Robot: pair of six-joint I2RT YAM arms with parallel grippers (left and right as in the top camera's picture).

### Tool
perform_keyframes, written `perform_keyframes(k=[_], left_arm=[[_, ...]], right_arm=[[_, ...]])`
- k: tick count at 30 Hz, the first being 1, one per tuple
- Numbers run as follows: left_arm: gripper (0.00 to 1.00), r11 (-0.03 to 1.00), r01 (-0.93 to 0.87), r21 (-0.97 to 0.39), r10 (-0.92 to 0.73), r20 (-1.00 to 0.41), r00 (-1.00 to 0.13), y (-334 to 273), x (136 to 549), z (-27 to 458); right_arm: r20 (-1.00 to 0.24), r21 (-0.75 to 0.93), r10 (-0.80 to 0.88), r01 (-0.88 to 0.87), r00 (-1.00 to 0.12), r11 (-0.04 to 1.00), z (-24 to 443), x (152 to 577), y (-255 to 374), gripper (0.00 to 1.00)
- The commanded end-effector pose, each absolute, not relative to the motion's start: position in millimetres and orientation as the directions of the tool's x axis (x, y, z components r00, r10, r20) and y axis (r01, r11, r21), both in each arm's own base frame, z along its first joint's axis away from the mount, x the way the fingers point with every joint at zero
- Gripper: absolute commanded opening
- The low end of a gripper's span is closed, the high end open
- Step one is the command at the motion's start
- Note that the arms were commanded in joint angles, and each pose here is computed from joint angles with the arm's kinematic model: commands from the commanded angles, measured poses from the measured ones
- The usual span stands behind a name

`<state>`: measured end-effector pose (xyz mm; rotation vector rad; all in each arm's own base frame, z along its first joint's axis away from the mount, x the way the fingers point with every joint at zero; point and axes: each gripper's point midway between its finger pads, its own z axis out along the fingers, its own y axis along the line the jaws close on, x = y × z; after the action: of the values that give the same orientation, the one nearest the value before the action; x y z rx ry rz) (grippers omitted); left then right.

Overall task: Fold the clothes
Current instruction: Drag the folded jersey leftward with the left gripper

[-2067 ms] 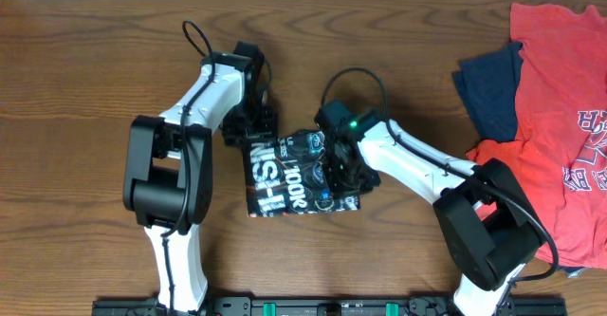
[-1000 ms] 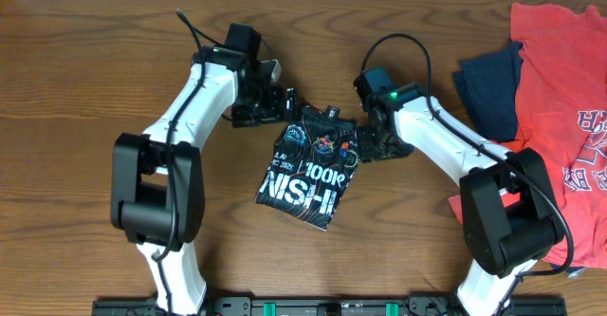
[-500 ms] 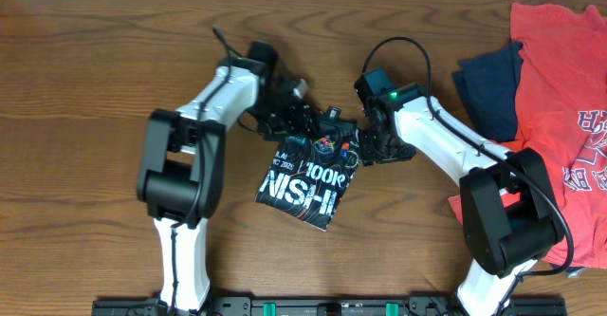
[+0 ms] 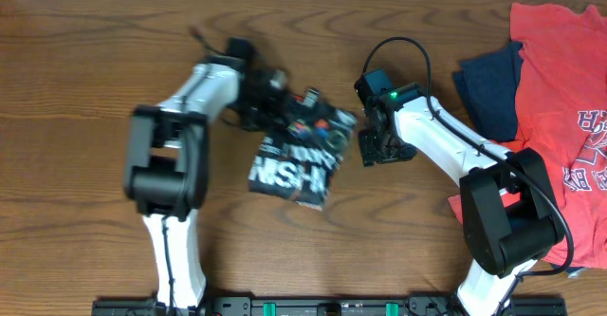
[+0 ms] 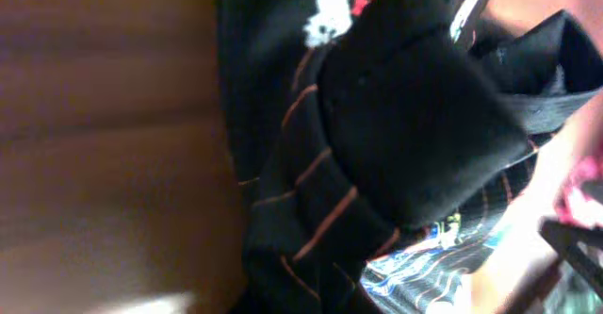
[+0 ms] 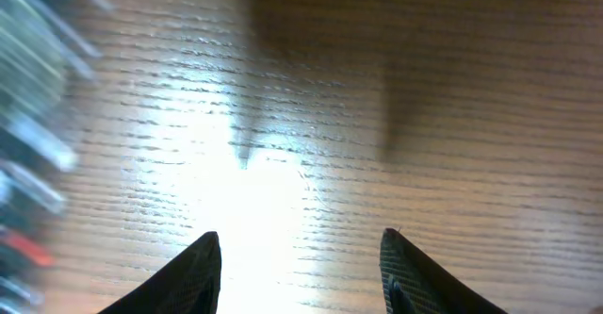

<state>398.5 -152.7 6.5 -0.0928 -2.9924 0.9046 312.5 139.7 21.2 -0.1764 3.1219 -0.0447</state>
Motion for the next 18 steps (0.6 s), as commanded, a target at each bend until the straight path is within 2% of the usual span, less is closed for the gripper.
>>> perform_keyframes(k=[1, 5, 7, 11, 13, 14, 15, 17, 18], left_arm=[[0.06, 0.895, -0.120, -0.429, -0.173, -0.085, -0.981, -62, 433, 30], [0.06, 0.849, -0.317, -0.423, -0.399, -0.119, -0.909, 26, 441, 48], [0.06, 0.793, -0.436, -0.425, -0.527, -0.118, -0.842, 77, 436, 53], [0.07, 0.693, -0.582, -0.426, -0.675, -0.100, -0.731, 148, 415, 51], [0.12, 0.651, -0.630, -0.424, -0.722, -0.090, -0.686, 174, 402, 50], [0.17, 0.635, -0.647, -0.423, -0.738, -0.085, -0.669, 183, 396, 50], [0.29, 0.618, -0.663, -0.422, -0.755, -0.081, -0.651, 192, 391, 50], [0.65, 0.593, -0.686, -0.422, -0.778, -0.079, -0.624, 206, 384, 50], [0.90, 0.583, -0.694, -0.422, -0.786, -0.079, -0.613, 211, 381, 50]], right_arm=[[-0.021, -0.053, -0.120, -0.119, -0.993, 0.992, 23, 317, 135, 0.53], [-0.022, -0.053, -0.119, -0.117, -0.993, 0.992, 23, 318, 134, 0.53], [-0.025, -0.064, -0.117, -0.116, -0.993, 0.991, 23, 318, 132, 0.53], [-0.022, -0.068, -0.116, -0.115, -0.993, 0.991, 23, 318, 131, 0.53], [-0.024, -0.068, -0.116, -0.115, -0.993, 0.991, 23, 318, 131, 0.54], [-0.026, -0.067, -0.116, -0.114, -0.993, 0.991, 23, 319, 131, 0.54], [-0.030, -0.066, -0.116, -0.114, -0.993, 0.991, 23, 320, 131, 0.54], [-0.037, -0.064, -0.116, -0.114, -0.993, 0.991, 23, 321, 132, 0.55], [-0.040, -0.062, -0.116, -0.113, -0.992, 0.992, 23, 322, 132, 0.55]])
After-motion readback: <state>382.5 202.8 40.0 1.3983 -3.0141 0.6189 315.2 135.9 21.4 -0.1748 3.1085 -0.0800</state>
